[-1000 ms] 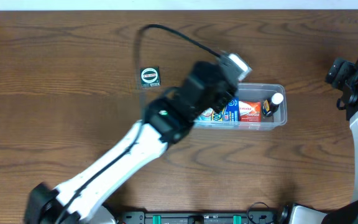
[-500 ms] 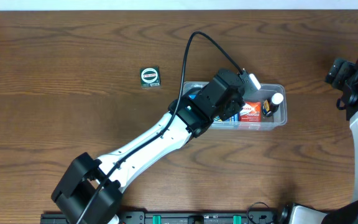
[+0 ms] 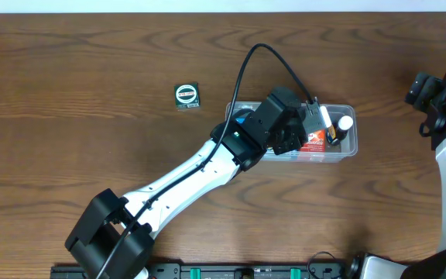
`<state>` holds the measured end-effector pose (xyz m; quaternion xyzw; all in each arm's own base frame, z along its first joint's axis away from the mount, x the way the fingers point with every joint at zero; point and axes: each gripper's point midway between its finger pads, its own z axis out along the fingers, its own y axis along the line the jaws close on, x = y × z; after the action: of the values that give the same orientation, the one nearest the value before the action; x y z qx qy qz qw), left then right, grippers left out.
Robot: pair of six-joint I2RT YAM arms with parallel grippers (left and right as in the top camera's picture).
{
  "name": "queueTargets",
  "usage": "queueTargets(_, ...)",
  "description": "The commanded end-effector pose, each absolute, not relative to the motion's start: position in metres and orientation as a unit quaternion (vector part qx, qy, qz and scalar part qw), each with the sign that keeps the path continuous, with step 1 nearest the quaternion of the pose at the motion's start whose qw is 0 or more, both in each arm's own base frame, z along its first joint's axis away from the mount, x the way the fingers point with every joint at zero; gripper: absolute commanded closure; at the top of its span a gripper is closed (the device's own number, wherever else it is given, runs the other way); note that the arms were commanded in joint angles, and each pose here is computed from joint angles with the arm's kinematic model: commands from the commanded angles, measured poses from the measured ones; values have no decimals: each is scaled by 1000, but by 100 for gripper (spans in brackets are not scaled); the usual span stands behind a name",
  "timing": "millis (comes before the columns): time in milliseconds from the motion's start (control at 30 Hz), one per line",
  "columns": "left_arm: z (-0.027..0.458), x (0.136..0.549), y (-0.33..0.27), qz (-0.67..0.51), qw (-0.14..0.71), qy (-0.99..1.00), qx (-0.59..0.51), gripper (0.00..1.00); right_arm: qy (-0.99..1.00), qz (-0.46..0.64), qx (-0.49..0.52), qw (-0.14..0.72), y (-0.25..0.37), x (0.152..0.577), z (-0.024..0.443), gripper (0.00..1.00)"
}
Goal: Pack container
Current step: 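Carry the white-green box with the left gripper into the container, then release the box and move the left gripper to the Zam-Buk tin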
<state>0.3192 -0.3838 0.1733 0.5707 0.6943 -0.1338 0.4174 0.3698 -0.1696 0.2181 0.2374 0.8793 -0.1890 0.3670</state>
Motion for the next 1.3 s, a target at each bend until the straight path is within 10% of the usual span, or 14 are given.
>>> queueTargets(0,169,310,-395,-154,412,657,612,53,874,-197,237,376,-173,369,229,1)
queueTargets(133,154,309,-400,-145,406,628,648,52,874,-197,236,376,-173,369,229,1)
queueTargets(233,138,311,-400,-134,396,619,665,34,874,-197,237,376,-173,369,229,1)
queueTargets(700,143,328,-394,-86,417,626,654,33,874,-197,236,376,-173,369,229,1)
queueTargets(1267,234,431,-225,-16,493,836,242,26,874,-197,237,376,-173,369,229,1)
